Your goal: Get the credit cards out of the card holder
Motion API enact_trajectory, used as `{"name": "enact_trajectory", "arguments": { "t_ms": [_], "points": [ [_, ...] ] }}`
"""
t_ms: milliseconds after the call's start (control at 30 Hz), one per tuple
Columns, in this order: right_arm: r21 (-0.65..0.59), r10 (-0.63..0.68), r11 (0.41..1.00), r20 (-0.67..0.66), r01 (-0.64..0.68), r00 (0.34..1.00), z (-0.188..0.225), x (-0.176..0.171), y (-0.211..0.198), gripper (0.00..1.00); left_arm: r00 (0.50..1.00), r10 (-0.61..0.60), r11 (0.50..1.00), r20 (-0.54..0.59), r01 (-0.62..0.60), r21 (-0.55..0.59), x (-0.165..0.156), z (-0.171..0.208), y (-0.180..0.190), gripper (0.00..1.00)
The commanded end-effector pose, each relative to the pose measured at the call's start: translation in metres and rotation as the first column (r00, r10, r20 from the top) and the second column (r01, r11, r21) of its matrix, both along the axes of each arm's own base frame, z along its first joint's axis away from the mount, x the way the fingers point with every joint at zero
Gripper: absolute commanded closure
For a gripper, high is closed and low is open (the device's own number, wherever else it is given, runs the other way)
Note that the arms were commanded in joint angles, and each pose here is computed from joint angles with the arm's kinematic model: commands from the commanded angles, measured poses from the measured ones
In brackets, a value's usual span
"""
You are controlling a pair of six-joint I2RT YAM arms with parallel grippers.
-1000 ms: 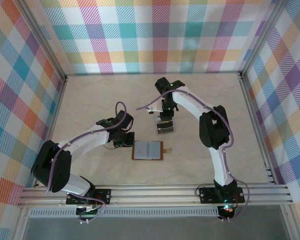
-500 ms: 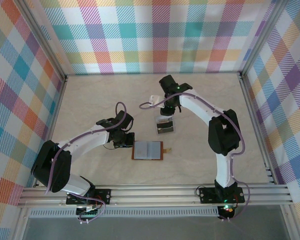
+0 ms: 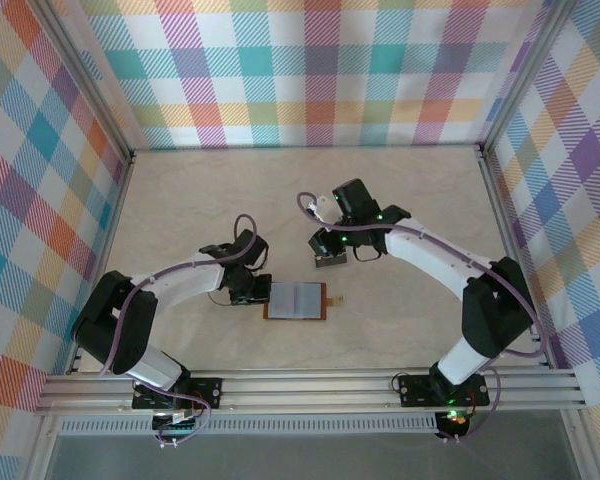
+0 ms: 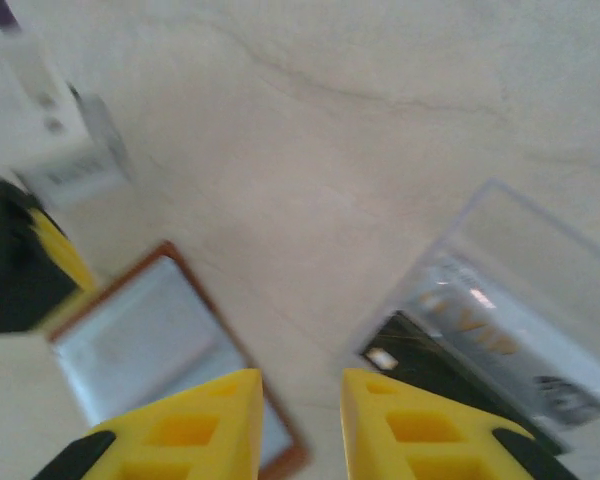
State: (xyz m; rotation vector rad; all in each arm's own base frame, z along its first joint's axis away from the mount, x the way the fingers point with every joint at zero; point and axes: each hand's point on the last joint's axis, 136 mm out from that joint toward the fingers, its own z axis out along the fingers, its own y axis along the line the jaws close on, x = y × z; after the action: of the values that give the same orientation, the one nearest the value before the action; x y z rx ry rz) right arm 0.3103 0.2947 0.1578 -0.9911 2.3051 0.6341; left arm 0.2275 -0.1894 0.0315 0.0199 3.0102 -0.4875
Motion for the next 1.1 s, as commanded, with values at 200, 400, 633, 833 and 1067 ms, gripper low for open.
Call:
{"name": "enact_trajectory", "arguments": {
  "t_ms": [200,400,633,833,1067],
  "points": [
    [0.196,-0.204,0.926,-0.461,0.324,0.863,-0.006,-0.046,0.029,0.79,0.997,0.016,0.999,-0.077,-0.020,-0.050,-0.021,-0.015,-0.003,0.94],
    [0.104,-0.200,0.936,-0.629,0.337,0.751,-0.039,-0.078,0.054,0.83,0.998,0.029,0.999,-0.048,-0.031,-0.035,-0.018,-0.014,0.001,0.94],
    [0.049,-0.205,0.940,-0.706,0.336,0.678,-0.067,-0.095,0.082,0.89,0.999,0.053,0.995,-0.011,-0.053,-0.079,-0.011,0.002,-0.003,0.95],
    [0.002,-0.233,0.938,-0.737,0.347,0.635,-0.090,-0.097,0.093,0.97,0.998,0.065,0.991,-0.021,-0.067,-0.119,-0.009,0.001,-0.009,0.95],
    [-0.044,-0.262,0.936,-0.750,0.348,0.608,-0.108,-0.095,0.098,0.99,0.996,0.068,0.994,-0.060,-0.073,-0.084,-0.018,-0.021,-0.001,0.95]
  ]
}}
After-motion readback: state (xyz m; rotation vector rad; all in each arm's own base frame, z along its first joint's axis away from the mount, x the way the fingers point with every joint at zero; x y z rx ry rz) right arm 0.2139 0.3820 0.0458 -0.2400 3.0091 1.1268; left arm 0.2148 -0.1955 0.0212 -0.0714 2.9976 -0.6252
